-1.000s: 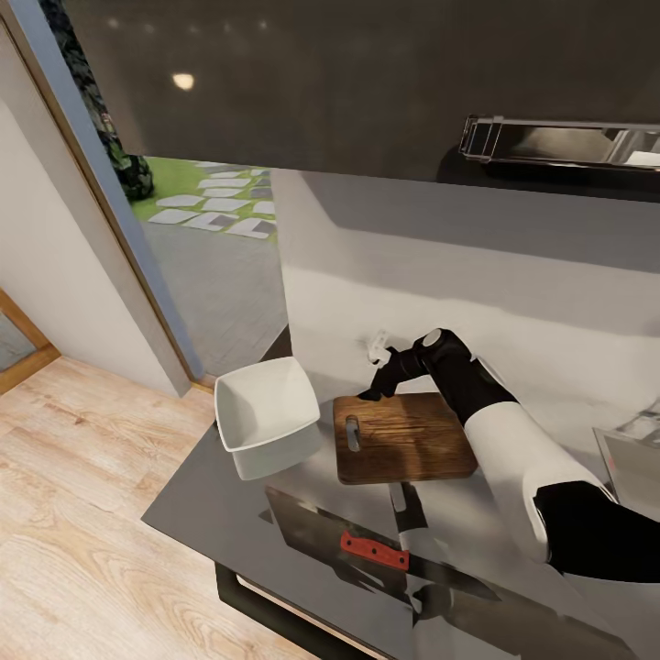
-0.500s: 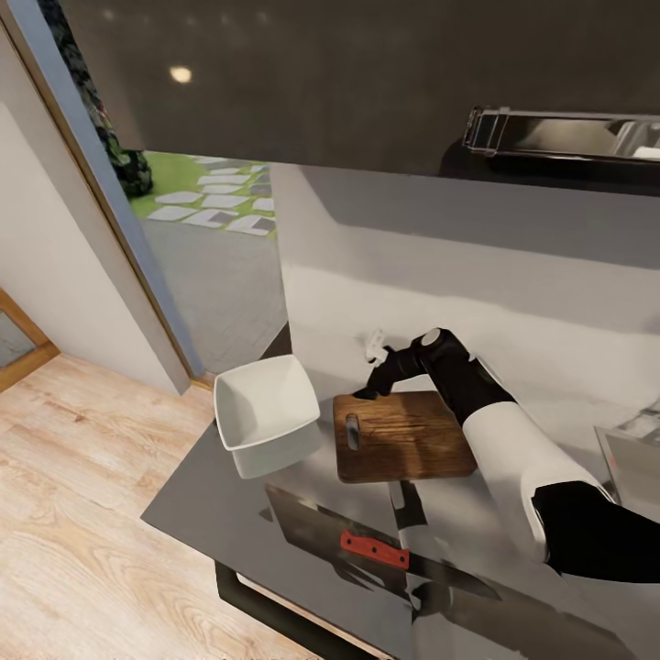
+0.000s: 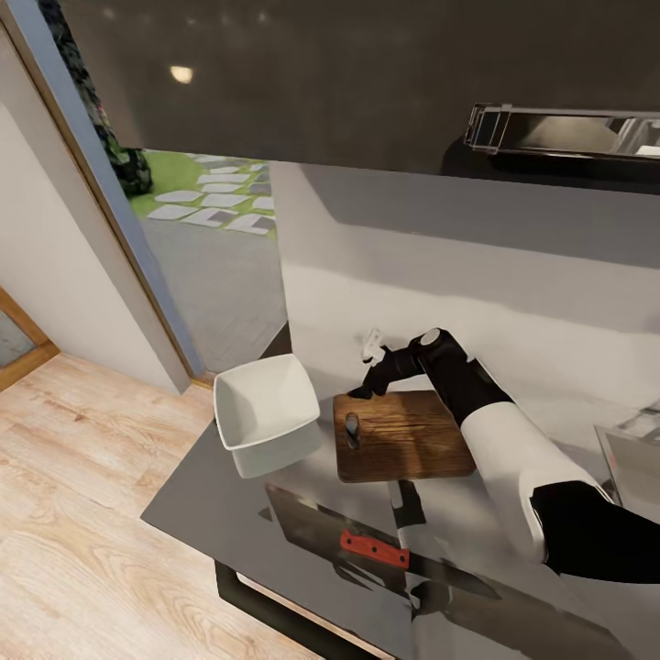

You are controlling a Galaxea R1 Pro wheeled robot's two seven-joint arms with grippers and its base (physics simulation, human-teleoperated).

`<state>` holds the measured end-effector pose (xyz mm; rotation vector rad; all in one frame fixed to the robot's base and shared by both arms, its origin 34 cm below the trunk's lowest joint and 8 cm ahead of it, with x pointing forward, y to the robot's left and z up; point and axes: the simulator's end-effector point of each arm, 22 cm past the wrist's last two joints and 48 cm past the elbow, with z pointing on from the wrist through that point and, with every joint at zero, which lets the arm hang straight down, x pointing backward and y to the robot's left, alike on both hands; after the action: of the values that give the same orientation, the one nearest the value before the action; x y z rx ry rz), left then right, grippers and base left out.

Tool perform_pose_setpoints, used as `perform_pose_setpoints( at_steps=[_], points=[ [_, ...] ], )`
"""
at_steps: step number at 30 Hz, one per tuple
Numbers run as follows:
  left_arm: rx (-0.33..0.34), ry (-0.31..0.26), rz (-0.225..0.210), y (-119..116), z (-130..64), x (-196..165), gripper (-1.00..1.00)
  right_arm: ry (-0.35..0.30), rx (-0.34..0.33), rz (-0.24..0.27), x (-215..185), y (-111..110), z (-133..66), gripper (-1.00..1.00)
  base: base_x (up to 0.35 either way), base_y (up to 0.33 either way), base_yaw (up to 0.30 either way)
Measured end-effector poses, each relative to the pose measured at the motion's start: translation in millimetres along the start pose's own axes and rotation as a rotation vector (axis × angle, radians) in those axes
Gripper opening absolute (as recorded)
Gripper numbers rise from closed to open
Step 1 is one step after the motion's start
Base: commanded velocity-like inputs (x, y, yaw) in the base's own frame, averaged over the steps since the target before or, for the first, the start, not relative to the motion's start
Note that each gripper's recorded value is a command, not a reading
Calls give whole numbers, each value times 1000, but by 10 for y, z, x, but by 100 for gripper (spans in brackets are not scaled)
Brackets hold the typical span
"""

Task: In the kitchen, take the Vidalia onion out of the sink, dice it on the chopping board with the paring knife, put the diced onion into the bowl on the countertop, then place both the paring knife and the chopping board into the sink.

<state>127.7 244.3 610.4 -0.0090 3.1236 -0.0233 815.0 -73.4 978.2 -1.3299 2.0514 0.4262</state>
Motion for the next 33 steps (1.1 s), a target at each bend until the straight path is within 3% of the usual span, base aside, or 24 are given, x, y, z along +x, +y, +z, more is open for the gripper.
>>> perform_pose_setpoints(
  at_steps=[12,33],
  points=[
    [0,-1,0,-2,0,-3,100,1,-24,-13,84,67,73,100,0,0,0],
    [1,11,1,-6,1,43,100,24,-46,8,261,109,163,100,0,0,0]
  ],
)
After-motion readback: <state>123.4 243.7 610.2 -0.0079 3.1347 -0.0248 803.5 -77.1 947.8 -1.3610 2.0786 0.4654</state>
